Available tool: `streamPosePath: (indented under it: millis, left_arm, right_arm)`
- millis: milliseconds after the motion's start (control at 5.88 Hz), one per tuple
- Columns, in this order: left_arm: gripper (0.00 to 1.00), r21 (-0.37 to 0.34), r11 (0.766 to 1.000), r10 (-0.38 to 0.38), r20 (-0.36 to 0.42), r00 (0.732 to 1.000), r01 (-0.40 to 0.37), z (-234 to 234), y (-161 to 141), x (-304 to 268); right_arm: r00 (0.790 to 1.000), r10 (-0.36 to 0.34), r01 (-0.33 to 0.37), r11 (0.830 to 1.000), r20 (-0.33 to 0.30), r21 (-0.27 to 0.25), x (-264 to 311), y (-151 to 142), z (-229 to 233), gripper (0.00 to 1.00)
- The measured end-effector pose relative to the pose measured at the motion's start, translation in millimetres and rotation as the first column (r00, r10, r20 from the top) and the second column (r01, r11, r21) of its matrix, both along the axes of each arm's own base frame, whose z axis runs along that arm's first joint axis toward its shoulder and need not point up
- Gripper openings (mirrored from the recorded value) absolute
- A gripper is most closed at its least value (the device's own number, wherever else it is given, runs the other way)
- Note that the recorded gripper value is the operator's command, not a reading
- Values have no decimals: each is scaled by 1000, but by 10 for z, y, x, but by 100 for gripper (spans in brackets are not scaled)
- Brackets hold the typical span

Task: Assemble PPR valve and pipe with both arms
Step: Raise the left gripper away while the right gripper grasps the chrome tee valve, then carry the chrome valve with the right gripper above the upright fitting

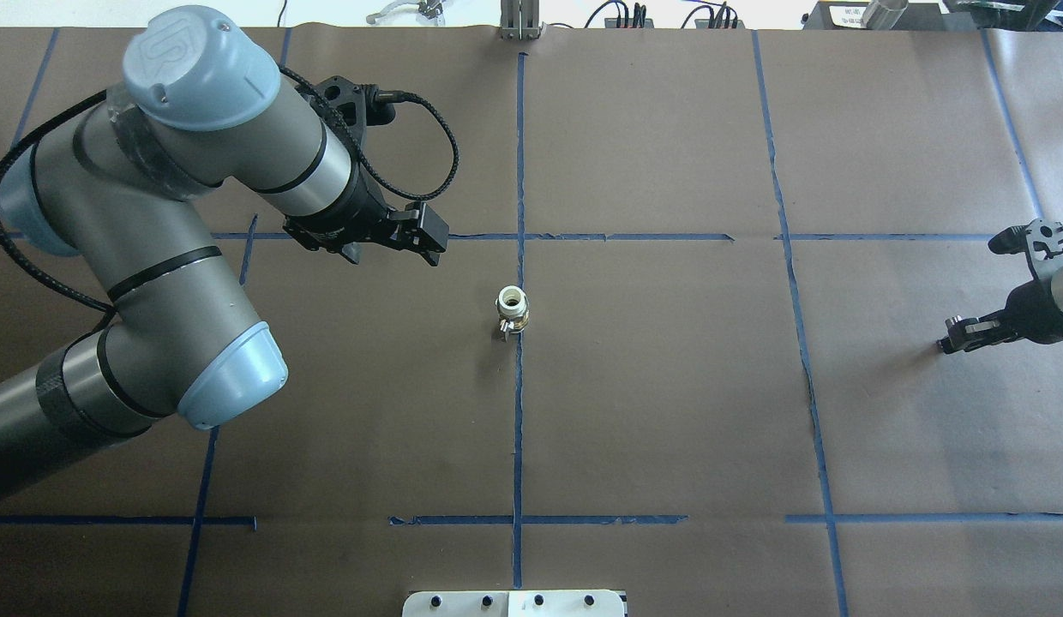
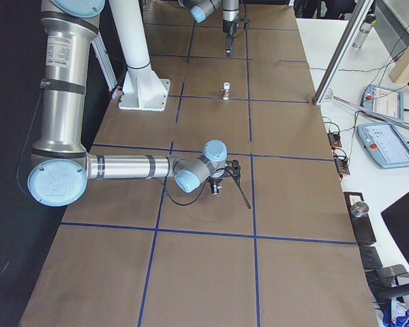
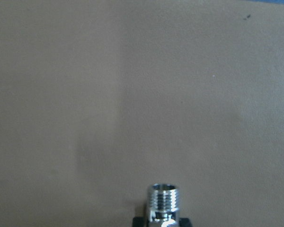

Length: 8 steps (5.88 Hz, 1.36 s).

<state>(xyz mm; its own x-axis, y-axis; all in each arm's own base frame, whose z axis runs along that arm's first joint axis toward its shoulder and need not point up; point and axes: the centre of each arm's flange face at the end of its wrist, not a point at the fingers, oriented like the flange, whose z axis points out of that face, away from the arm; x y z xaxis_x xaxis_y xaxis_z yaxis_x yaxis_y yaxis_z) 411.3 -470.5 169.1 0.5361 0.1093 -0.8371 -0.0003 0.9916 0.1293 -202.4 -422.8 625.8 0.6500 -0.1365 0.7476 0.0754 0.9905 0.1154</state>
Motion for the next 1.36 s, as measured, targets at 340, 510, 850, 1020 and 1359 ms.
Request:
streamPosePath:
  millis: [340, 510, 850, 1020, 1359]
  left_arm:
    - [100, 0, 1000, 0, 0, 1000, 0, 38, 20, -22]
    - [100, 4, 1000, 0, -5, 1000, 0, 38, 55, -67]
    - [100, 12, 1000, -8, -13, 1000, 8, 88, 139, -232]
    - [100, 8, 1000, -14, -7, 1000, 14, 167, 154, -293]
    - [100, -5, 1000, -28, 31, 999, 28, 534, 177, -510]
  right_arm:
    - [1000, -4, 3, 1000, 17, 26, -24, -17, -167, 0]
    - [999, 7, -9, 999, 41, 46, -54, -39, -421, 0]
    - [989, 86, -84, 996, 122, -22, -585, -200, -1427, 0]
    - [980, 125, -112, 990, 157, -88, -994, -299, -2148, 0]
    - [967, 216, -185, 961, 137, -207, -1999, -287, -3694, 0]
